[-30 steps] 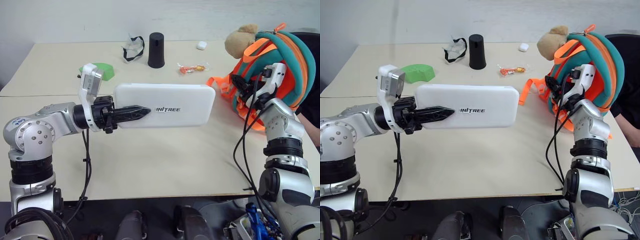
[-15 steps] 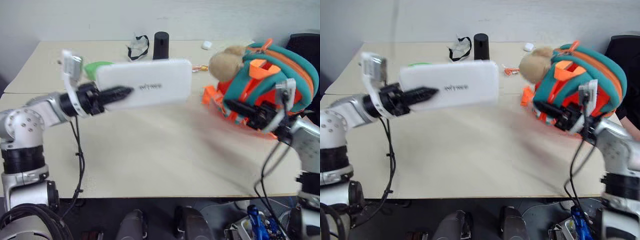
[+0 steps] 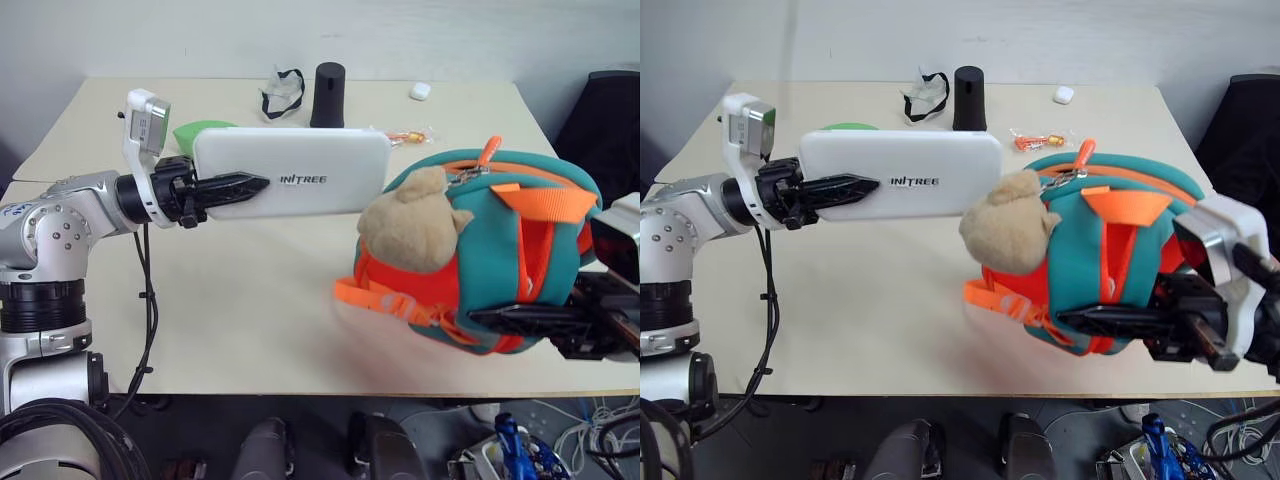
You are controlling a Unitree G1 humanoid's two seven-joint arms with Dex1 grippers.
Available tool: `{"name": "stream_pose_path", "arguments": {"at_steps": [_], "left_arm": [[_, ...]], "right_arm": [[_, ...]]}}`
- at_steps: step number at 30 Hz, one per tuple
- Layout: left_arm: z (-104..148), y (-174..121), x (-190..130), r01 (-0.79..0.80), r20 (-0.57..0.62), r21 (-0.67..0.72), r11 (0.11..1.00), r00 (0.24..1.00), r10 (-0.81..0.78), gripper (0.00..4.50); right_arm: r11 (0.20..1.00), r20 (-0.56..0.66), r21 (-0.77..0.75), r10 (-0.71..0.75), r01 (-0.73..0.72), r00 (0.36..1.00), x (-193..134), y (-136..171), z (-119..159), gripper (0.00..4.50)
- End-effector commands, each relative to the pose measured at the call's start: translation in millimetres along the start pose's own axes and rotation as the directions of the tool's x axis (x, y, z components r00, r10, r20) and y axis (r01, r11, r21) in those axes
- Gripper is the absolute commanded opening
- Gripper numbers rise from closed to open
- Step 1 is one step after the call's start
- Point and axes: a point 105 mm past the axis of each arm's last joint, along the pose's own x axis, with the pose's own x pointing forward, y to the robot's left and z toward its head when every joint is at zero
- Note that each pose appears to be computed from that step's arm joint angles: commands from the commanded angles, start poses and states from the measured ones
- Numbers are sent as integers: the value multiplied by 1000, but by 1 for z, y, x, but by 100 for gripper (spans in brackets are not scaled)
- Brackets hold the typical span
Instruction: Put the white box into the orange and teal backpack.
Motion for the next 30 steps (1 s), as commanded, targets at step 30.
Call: {"name": "stream_pose_path", "arguments": {"at_steps": [30], "left_arm": [[-59,-19,178,380,-313,362,851,910,-273,126]], "right_arm": [[994,-96,-89,48,-56,994,8,4,-22,3]]}}
